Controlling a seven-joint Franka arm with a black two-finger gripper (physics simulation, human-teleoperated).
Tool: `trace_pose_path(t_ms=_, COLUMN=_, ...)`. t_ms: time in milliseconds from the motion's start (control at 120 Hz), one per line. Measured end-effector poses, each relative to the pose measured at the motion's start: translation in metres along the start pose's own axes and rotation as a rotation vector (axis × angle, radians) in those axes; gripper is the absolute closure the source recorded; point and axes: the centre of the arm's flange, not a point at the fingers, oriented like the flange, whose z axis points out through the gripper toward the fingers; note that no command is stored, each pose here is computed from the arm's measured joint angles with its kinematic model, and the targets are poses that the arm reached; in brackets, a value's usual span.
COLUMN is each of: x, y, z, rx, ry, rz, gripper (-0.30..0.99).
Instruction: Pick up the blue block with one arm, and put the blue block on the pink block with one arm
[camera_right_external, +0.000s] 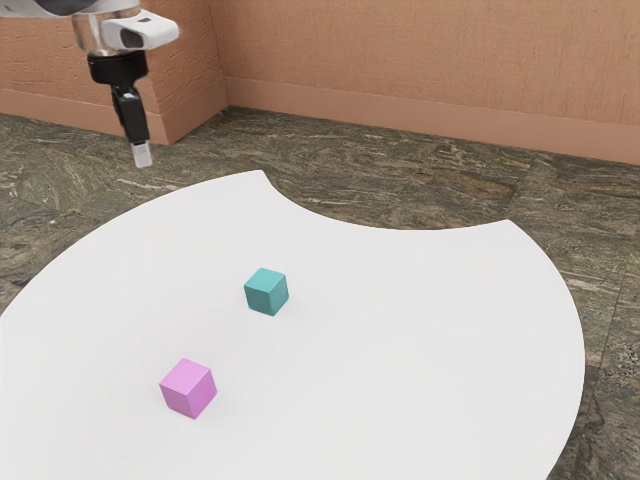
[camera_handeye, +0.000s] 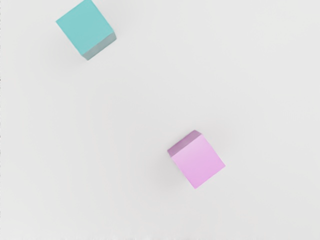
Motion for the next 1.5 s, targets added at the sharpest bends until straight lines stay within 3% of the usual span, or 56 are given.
trace_pose_path(t_ms=275, x=-0.008, y=-0.009, z=0.0, rx=-0.002, ry=0.001, rz=-0.012, gripper=0.0)
trace_pose_path(t_ms=342, x=-0.031, y=0.011, z=-0.075, rx=0.124, ry=0.091, rz=-0.039, gripper=0.0)
trace_pose_path(t_ms=383, x=-0.029, y=0.012, z=-0.089, rx=0.149, ry=0.103, rz=-0.07, gripper=0.0)
trace_pose_path(t_ms=450, x=0.013, y=-0.005, z=-0.04, rx=0.094, ry=0.024, rz=-0.096, gripper=0.0)
trace_pose_path(t_ms=533, x=0.095, y=0.052, z=0.048, rx=0.057, ry=-0.092, rz=-0.012, gripper=0.0)
trace_pose_path(t_ms=575, x=0.113, y=0.065, z=0.099, rx=0.028, ry=-0.133, rz=-0.015, gripper=0.0)
trace_pose_path(t_ms=625, x=0.119, y=0.059, z=0.135, rx=0.011, ry=-0.14, rz=-0.063, gripper=0.0)
trace_pose_path(t_ms=808, x=0.168, y=0.01, z=0.215, rx=-0.059, ry=-0.083, rz=-0.235, gripper=0.0)
trace_pose_path(t_ms=908, x=0.19, y=-0.001, z=0.234, rx=-0.052, ry=-0.013, rz=-0.307, gripper=0.0)
trace_pose_path(t_ms=1108, x=0.121, y=-0.014, z=0.27, rx=0.011, ry=0.091, rz=-0.521, gripper=0.02)
trace_pose_path(t_ms=1367, x=0.152, y=-0.057, z=0.295, rx=0.023, ry=0.239, rz=-0.597, gripper=0.01)
trace_pose_path(t_ms=1500, x=0.147, y=-0.082, z=0.314, rx=0.024, ry=0.22, rz=-0.609, gripper=0.0)
